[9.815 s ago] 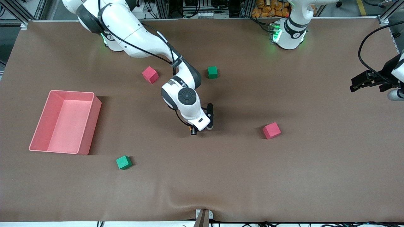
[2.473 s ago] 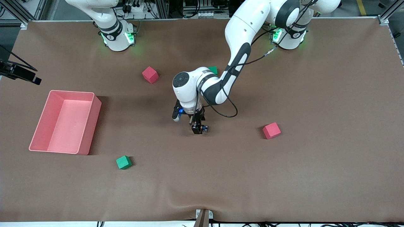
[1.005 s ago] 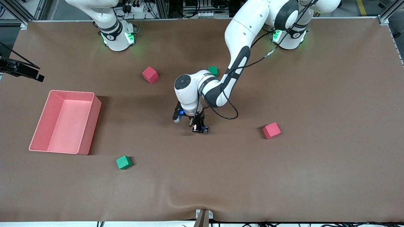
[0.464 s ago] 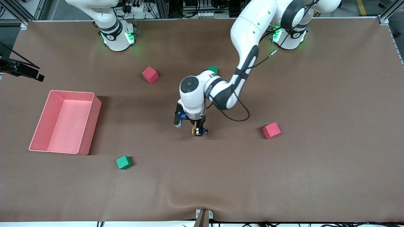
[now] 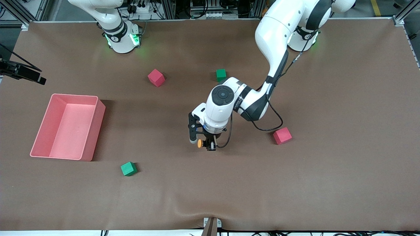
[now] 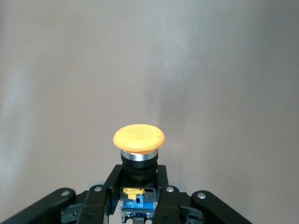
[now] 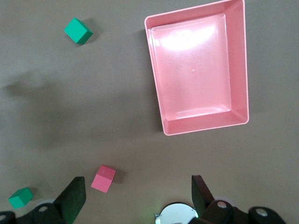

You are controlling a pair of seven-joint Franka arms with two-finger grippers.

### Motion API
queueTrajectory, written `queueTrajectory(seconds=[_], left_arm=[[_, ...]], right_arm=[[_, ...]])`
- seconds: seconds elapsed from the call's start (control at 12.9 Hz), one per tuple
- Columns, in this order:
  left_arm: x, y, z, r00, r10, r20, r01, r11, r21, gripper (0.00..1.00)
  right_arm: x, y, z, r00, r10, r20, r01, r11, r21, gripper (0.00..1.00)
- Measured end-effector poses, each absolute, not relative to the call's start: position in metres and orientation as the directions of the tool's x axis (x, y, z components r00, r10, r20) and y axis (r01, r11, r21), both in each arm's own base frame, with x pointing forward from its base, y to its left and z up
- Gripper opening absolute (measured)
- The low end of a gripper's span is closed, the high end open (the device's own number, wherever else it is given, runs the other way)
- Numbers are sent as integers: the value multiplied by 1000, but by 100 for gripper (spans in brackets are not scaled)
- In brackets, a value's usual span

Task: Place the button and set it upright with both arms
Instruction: 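Lift and rotate the switch upright with the left gripper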

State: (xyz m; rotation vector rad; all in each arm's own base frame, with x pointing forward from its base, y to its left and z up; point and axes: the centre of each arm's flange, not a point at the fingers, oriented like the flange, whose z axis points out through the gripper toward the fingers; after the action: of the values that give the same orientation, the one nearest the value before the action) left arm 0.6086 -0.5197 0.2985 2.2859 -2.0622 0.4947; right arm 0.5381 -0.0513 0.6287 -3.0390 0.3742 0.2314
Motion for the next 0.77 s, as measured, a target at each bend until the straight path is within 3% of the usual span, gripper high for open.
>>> queueTrajectory(seconds=[0.39, 0.77], left_arm=[[626, -469, 312, 154, -835, 527, -939, -290, -185, 34], [578, -462, 277, 133, -691, 711, -884, -406, -230, 34]], right_arm=[[538, -51, 629, 959, -236, -157, -246, -968, -52, 100], [538, -51, 630, 959, -236, -154, -246, -968, -52, 100]])
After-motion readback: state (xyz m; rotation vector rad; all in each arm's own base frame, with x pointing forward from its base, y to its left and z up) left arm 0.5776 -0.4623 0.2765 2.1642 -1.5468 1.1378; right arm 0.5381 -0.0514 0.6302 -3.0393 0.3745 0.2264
